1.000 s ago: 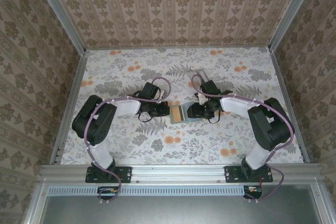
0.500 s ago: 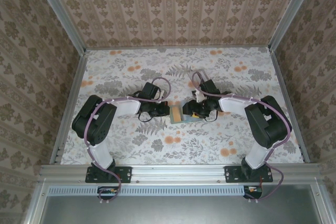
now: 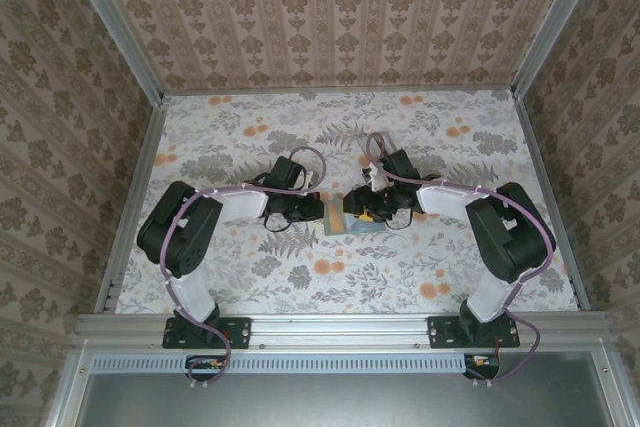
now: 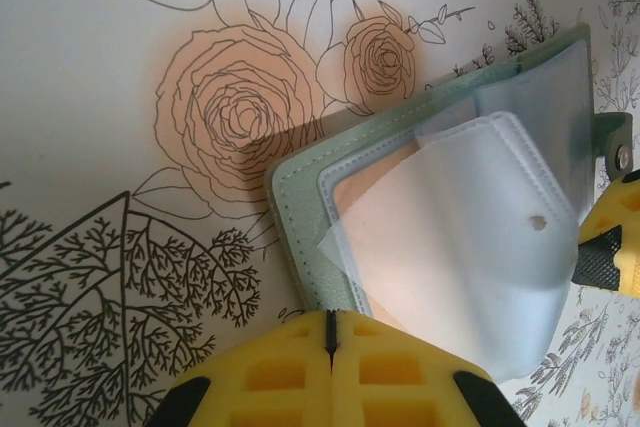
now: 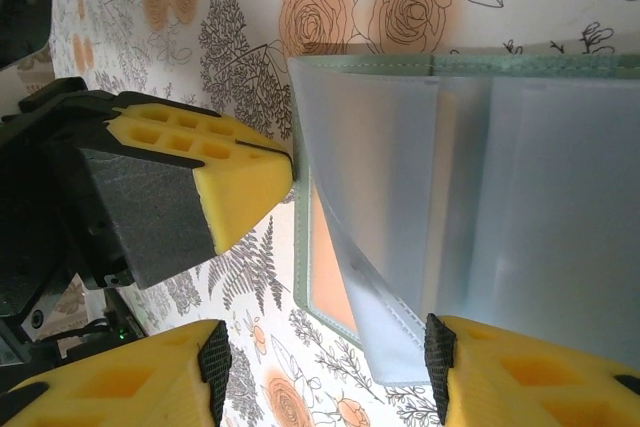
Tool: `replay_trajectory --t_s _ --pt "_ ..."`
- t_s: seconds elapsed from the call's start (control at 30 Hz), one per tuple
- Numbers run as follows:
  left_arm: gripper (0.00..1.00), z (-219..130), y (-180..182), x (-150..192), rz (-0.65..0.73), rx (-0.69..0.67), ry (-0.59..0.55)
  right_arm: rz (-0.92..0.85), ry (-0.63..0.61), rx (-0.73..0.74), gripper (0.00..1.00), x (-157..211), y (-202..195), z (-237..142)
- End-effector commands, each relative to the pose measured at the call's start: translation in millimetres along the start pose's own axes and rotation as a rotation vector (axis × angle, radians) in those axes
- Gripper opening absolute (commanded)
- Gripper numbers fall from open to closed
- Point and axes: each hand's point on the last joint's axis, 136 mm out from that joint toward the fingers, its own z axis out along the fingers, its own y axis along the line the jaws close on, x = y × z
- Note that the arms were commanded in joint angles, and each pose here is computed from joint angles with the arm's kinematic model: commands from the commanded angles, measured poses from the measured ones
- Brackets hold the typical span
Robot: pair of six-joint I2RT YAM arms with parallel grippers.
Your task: Put the credit cards into the card holder
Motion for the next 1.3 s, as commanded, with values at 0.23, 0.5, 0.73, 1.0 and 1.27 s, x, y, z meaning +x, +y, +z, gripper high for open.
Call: replay_trajectory --t_s 0.23,0.5,0.73,1.0,1.27 --pt "0.02 2.6 0.3 0.8 -0.014 0.013 0.008 0.002 0.014 -0.032 0.6 -2.5 3.9 -11.7" --pt "0.02 2.9 -2.6 -1.2 -0.012 0.019 0.006 0.003 0.009 -0.058 0.6 -5.0 6.3 -14.8" --pt "0.03 3.0 -4.7 -2.6 -0.01 0.022 0.006 0.028 -0.002 0.027 0.59 -1.7 -12.8 -17.1" --pt "0.03 -2.5 -11.5 -7.8 0.008 0.026 -0.013 0.039 -0.036 0.061 0.59 2.7 -24.7 -25.8" --pt "0.03 -2.7 -18.3 -9.3 0.02 0.032 -0.007 0.043 -0.076 0.203 0.58 3.6 -45.7 -42.2"
